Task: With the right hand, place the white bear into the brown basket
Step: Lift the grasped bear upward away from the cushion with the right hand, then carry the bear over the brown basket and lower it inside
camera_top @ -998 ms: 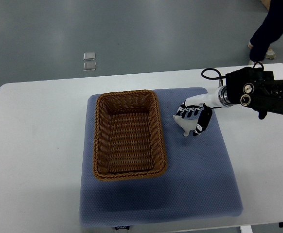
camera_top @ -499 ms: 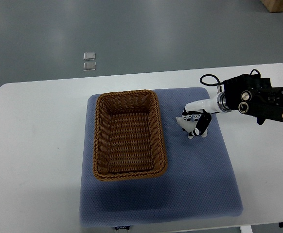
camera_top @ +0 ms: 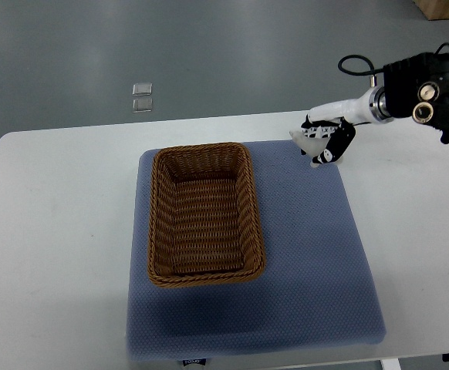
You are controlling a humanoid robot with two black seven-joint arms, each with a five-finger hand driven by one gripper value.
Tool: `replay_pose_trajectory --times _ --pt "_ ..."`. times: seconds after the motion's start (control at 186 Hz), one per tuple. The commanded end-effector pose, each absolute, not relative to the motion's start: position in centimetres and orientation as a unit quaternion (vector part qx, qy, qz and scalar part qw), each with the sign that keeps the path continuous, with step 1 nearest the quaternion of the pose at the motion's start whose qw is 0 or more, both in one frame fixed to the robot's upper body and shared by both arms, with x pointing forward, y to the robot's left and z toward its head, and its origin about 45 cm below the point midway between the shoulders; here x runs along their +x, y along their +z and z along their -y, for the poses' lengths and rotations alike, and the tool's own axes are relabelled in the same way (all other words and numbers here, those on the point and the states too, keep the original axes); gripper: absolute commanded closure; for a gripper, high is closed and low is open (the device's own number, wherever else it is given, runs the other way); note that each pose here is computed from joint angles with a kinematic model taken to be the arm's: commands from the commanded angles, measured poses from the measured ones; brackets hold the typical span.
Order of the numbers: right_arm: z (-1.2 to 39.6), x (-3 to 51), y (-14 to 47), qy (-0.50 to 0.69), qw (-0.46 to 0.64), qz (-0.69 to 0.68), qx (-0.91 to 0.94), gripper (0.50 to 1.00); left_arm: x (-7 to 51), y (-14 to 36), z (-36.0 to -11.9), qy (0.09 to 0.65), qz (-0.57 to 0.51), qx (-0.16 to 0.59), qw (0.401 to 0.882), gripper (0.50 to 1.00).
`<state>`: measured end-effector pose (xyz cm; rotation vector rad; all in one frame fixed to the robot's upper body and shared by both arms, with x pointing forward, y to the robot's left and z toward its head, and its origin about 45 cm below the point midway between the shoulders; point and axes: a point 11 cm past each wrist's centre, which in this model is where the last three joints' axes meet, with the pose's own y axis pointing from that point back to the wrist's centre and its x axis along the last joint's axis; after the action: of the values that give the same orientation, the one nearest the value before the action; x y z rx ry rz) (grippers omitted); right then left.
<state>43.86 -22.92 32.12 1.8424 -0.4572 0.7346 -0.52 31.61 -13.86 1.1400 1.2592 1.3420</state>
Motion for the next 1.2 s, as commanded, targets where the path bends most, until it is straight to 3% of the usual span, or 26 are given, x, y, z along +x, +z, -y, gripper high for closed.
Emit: replay_pose_trajectory --times 0.0,0.161,0.365,0.531,0.837,1.196 --pt "23.3 43.8 36.8 0.336 0.517 0.199 0.762 1.000 -0.5 -13.9 -31.6 0.547 -0.514 0.465 0.470 0.500" --pt "23.0 42.8 40.4 0.361 0.504 0.195 0.760 1.000 -0.5 -13.9 -31.3 0.546 -0.515 0.463 0.471 0.500" --pt "22.0 42.7 40.7 0.365 0.496 0.192 0.764 1.000 -0.5 -13.9 -31.3 0.545 -0.516 0.463 0.472 0.500" --pt "17.2 42.8 39.7 0.377 0.468 0.169 0.781 1.000 -0.5 -13.9 -31.4 0.546 -0.515 0.464 0.471 0.500" --pt "6.9 43.7 33.9 0.388 0.445 0.132 0.796 1.000 -0.5 -13.9 -31.4 0.546 -0.515 0.464 0.471 0.500" --pt "3.0 42.4 24.9 0.338 0.446 0.124 0.820 1.000 -0.5 -13.9 -31.6 0.547 -0.514 0.465 0.469 0.500"
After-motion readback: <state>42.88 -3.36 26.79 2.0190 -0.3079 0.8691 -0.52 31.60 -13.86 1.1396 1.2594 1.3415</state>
